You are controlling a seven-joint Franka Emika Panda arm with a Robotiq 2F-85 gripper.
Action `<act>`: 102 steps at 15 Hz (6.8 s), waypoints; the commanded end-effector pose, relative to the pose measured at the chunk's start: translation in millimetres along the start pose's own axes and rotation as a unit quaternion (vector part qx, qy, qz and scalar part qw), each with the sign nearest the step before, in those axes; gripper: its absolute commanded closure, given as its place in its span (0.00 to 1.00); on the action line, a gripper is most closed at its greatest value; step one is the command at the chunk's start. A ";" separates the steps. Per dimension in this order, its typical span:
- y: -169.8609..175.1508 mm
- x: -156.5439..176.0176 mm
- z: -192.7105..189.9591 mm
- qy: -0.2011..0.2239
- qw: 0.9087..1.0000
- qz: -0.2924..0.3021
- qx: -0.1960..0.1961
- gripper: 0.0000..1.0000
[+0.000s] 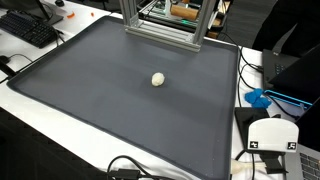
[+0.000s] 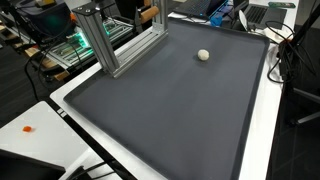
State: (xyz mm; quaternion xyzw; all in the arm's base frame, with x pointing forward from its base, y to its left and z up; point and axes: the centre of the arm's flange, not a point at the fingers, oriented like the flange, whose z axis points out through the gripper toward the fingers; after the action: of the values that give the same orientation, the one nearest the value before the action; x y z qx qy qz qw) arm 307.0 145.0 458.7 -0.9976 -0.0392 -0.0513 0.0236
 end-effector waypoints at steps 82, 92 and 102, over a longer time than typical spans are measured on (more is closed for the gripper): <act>23.2 218.0 122.2 0.134 0.989 -0.058 -0.022 0.65; 28.3 211.0 137.2 0.085 0.994 -0.063 -0.028 0.65; 21.4 215.6 147.7 0.102 0.992 -0.073 -0.015 0.65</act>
State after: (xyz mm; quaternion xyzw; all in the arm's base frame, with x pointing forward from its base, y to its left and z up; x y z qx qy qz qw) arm 531.1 141.3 346.5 -0.9851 -0.0990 -0.1405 -0.0006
